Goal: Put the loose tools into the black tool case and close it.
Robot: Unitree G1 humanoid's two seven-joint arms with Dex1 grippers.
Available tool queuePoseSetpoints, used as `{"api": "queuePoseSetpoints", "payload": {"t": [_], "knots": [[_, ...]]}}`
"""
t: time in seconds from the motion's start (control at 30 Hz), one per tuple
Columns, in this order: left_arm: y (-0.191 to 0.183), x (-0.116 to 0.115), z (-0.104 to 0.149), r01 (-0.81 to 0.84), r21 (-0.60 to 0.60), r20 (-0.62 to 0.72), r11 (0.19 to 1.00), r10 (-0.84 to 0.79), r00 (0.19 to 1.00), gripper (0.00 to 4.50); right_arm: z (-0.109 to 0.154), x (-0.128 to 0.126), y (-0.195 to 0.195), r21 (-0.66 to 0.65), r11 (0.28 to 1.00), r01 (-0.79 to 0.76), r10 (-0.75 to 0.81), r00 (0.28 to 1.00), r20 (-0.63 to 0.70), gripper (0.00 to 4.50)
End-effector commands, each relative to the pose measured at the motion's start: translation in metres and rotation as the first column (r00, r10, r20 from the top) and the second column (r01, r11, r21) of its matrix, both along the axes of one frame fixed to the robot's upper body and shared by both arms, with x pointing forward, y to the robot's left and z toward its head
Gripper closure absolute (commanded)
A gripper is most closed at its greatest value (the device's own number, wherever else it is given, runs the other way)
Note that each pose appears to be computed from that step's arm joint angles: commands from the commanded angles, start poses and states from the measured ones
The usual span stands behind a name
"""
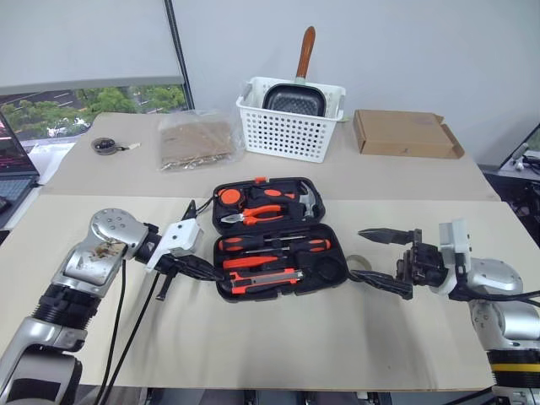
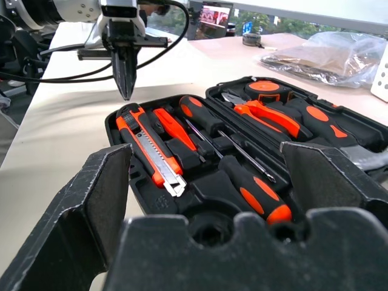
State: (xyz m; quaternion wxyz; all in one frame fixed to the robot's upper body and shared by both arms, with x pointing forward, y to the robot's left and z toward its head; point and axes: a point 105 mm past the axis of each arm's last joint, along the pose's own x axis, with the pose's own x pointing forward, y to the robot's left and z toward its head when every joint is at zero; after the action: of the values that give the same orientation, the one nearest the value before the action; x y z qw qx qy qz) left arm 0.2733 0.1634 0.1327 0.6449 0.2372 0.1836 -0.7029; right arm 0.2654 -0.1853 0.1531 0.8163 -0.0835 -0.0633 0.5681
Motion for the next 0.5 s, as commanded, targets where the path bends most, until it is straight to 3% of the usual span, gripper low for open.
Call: {"api": "queuePoseSetpoints", "payload": {"t": [0.03, 0.17, 0.5], "knots": [[-0.001, 0.003, 0.026, -0.005, -0.062, 0.060, 0.998, 0.009, 0.998, 4.48, 0.012, -0.003, 0.001, -0.002, 1.000, -0.006, 0.007, 0.998, 0.069, 0.00], [-0.019, 0.009, 0.019, 0.023, -0.069, 0.104, 0.997, -0.016, 0.994, 4.48, 0.011, -0.003, 0.002, 0.000, 1.000, -0.007, 0.007, 0.998, 0.070, 0.00], [-0.037, 0.024, -0.026, 0.107, 0.080, 0.128, 0.991, -0.117, 0.985, 4.48, 0.009, -0.008, 0.000, 0.004, 1.000, 0.024, -0.024, 0.997, 0.072, 0.00]]}}
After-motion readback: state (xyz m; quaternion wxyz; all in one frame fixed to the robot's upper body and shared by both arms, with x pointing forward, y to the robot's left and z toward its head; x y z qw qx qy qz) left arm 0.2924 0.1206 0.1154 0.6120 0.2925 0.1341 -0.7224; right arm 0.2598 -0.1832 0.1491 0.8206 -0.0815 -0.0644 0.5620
